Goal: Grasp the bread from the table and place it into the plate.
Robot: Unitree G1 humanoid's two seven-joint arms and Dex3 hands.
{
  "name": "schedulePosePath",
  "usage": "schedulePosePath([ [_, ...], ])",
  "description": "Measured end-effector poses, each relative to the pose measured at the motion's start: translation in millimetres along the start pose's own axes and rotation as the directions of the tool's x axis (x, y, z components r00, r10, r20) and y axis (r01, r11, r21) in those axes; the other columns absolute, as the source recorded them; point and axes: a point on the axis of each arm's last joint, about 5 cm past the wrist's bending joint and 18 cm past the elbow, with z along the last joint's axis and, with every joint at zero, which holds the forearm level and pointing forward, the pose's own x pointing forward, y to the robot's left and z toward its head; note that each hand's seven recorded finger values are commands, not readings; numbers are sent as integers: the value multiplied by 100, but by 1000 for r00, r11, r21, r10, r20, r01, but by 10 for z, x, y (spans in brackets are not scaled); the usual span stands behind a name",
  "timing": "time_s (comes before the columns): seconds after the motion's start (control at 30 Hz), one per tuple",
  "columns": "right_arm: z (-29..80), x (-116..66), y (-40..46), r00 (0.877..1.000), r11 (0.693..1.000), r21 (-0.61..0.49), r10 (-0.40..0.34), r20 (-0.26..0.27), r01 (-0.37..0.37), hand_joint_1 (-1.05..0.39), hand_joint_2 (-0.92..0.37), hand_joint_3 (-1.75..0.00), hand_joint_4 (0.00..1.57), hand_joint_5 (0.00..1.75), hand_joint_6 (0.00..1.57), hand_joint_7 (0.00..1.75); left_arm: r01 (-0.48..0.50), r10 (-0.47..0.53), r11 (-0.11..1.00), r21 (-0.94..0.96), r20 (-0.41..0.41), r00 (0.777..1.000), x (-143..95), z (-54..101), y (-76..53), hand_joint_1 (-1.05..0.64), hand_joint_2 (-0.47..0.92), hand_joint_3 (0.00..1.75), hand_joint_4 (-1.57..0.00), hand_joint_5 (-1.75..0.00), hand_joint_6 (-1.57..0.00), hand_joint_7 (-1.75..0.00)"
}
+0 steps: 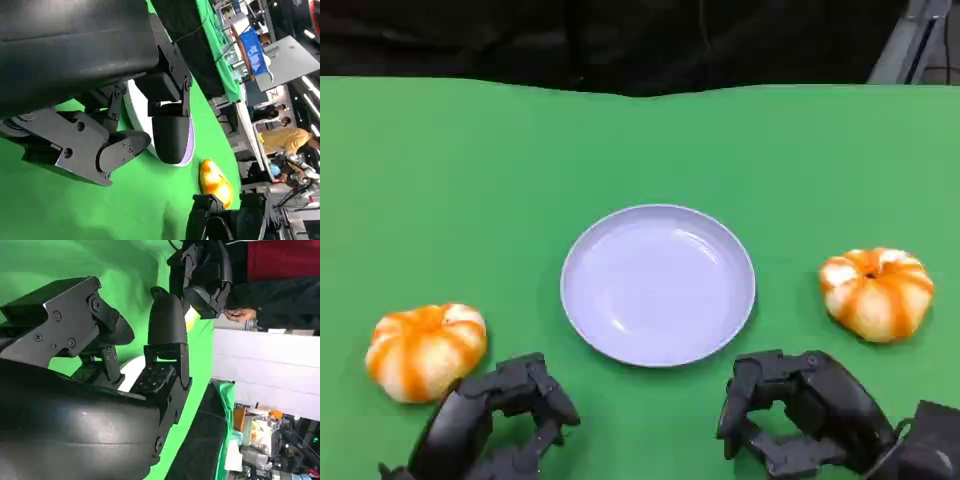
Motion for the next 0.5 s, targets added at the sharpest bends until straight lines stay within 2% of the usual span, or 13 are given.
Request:
schedulePosePath([
  [0.5, 1, 6, -3, 1000, 1000, -1, 3, 1, -3, 9, -57, -109, 94, 135, 93, 106, -3, 3, 1000, 0, 5, 1000, 18, 3, 9, -8, 74, 80, -74, -150, -78, -124],
])
